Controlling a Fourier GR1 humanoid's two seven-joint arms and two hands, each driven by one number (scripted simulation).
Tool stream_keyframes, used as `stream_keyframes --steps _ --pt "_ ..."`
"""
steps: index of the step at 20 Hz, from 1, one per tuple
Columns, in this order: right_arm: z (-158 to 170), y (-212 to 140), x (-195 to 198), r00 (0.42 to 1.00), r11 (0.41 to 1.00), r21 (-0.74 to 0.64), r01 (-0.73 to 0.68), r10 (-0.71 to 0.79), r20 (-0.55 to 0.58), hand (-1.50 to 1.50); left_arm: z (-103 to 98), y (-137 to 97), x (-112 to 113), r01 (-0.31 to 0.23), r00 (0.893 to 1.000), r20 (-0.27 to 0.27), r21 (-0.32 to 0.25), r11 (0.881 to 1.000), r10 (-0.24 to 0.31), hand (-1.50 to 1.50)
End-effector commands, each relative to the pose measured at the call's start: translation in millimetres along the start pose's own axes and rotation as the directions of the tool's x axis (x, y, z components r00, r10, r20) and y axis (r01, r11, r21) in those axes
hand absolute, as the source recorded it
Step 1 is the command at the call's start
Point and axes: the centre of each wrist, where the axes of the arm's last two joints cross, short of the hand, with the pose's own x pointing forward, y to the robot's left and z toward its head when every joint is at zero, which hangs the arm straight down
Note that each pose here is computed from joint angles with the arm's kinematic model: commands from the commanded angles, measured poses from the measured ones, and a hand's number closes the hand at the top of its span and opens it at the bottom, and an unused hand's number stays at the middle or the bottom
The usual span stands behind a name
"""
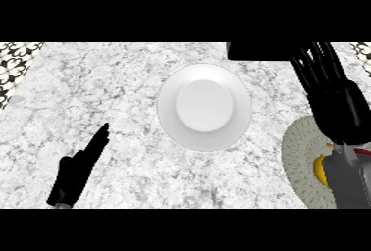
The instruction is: Pick the lemon from the placemat and place it in the plate
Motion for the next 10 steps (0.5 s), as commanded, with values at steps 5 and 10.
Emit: stream_keyframes --steps 5,10 --pt "-1.0 -19.8 -22.6 0.966 0.926 -0.313 -0.212 0.151 -0.208 -1.5 -28.4 30.5 47.8 0.028 0.972 0.227 0.166 0.986 -0.066 0.0" --pt "42.8 -54.9 -38.1 0.525 0.582 0.049 -0.812 0.764 -0.376 1.5 -35.1 26.4 58.7 -0.006 0.97 0.239 0.159 0.987 -0.032 0.0"
